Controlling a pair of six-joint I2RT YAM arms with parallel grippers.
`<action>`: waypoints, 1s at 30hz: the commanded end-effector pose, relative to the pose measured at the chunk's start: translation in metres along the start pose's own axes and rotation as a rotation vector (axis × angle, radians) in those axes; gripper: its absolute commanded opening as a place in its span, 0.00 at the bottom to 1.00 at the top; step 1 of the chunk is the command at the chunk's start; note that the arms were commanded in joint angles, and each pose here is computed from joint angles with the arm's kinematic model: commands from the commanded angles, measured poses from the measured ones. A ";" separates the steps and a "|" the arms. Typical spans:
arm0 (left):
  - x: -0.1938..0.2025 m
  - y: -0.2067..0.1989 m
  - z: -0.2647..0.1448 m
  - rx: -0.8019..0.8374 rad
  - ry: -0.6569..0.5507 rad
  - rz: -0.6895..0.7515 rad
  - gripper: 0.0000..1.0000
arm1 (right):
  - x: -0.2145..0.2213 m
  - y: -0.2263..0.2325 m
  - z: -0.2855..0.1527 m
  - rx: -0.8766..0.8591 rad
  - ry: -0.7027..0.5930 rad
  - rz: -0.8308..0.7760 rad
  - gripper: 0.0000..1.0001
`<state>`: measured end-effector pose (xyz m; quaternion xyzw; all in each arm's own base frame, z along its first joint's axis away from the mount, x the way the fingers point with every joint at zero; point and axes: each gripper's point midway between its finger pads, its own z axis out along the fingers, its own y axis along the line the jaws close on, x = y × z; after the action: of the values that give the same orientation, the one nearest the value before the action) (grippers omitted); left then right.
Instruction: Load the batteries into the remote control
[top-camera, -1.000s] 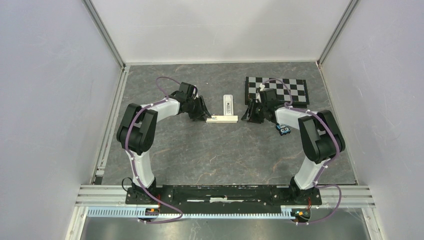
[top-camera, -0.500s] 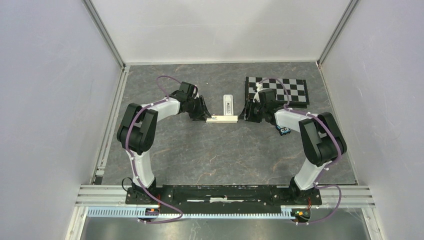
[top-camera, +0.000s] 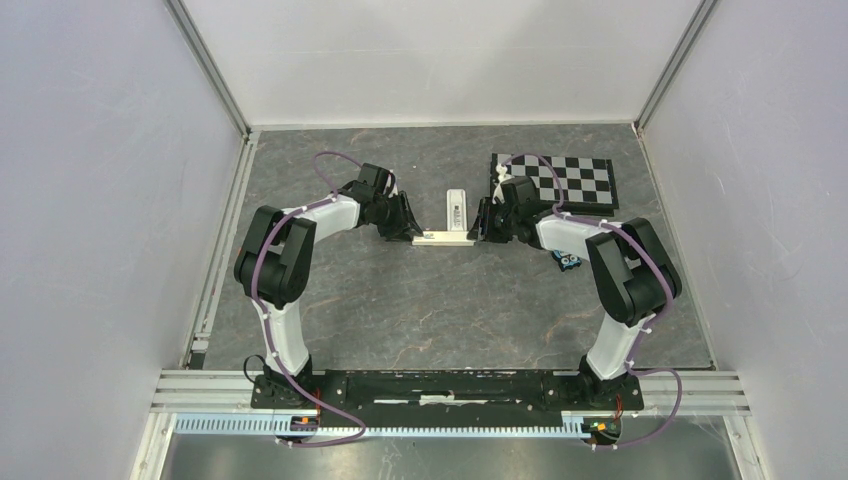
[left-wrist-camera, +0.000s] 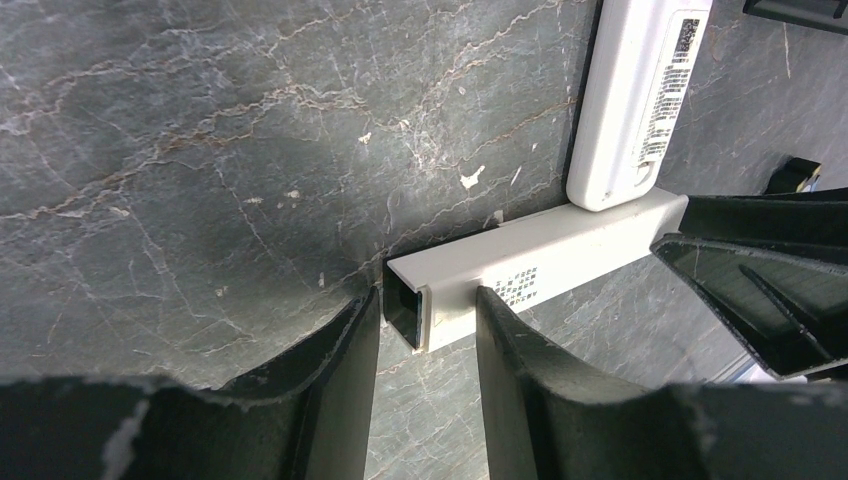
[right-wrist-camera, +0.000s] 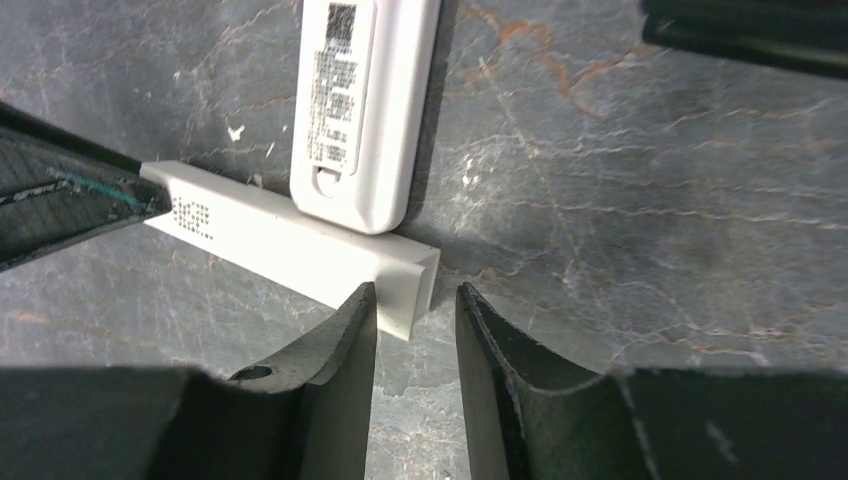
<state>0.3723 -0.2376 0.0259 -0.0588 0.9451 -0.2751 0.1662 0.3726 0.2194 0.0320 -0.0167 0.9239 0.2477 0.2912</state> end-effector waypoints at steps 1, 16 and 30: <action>0.052 0.070 0.014 -0.244 0.157 0.015 0.45 | 0.004 -0.029 0.004 0.161 0.022 -0.012 0.36; 0.056 0.060 0.016 -0.191 0.172 -0.019 0.38 | 0.041 -0.018 -0.004 0.129 0.116 -0.010 0.21; 0.065 0.045 0.018 -0.096 0.197 -0.062 0.27 | 0.061 0.004 0.005 0.093 0.141 0.083 0.07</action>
<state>0.3714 -0.2406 0.0272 -0.0553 0.9371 -0.3042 0.1617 0.3704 0.2272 0.0365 0.0156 0.9269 0.2269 0.2985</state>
